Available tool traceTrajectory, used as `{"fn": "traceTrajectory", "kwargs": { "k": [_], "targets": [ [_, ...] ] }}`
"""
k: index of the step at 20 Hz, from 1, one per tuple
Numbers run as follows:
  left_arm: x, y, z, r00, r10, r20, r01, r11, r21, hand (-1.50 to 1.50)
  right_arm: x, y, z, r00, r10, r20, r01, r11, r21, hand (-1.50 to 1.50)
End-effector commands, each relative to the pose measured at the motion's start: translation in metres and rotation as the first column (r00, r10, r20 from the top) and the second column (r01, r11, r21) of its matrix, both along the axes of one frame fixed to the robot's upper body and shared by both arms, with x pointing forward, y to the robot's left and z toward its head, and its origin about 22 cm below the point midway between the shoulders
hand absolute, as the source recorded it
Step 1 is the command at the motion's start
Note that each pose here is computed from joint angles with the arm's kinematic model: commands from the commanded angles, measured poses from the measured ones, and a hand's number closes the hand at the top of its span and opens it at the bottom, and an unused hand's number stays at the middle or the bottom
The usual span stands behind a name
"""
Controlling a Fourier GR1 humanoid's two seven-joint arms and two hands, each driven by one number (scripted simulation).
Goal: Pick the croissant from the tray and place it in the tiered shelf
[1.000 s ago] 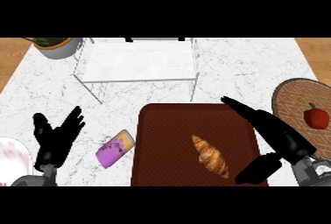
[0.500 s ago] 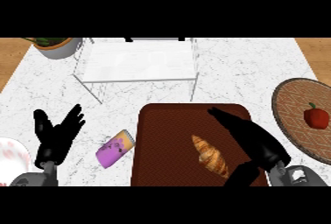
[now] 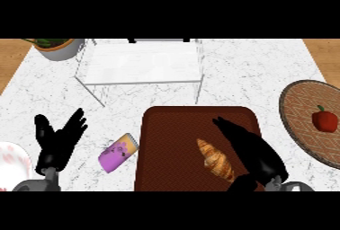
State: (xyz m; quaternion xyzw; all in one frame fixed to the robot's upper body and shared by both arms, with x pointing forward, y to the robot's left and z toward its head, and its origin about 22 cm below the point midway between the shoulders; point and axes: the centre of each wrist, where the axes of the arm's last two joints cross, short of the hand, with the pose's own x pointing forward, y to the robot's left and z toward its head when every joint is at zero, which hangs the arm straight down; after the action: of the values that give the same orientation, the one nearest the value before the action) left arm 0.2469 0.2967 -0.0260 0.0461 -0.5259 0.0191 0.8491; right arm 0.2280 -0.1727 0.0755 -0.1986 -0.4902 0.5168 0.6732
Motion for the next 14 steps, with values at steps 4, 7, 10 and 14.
{"fn": "traceTrajectory", "kwargs": {
  "k": [4, 7, 10, 14],
  "targets": [
    [-0.017, -0.010, -0.020, 1.000, -0.004, 0.009, 0.004, 1.000, -0.025, 0.00, 0.007, -0.003, -0.004, 1.000, -0.011, -0.001, 0.011, 1.000, -0.016, -1.50],
    [-0.002, -0.003, 0.006, 1.000, 0.004, 0.010, -0.004, 1.000, 0.008, 0.00, 0.001, 0.004, -0.029, 1.000, -0.011, 0.003, 0.011, 0.998, -0.062, -1.50],
    [0.002, 0.001, -0.010, 1.000, 0.001, 0.001, -0.001, 1.000, -0.015, 0.00, 0.017, 0.029, -0.039, 0.999, -0.038, 0.020, 0.040, 0.996, -0.081, -1.50],
    [0.000, -0.016, 0.000, 1.000, -0.004, -0.004, 0.004, 1.000, -0.009, 0.00, -0.001, 0.029, -0.069, 0.999, -0.038, 0.032, 0.041, 0.992, -0.119, -1.50]
  ]
}}
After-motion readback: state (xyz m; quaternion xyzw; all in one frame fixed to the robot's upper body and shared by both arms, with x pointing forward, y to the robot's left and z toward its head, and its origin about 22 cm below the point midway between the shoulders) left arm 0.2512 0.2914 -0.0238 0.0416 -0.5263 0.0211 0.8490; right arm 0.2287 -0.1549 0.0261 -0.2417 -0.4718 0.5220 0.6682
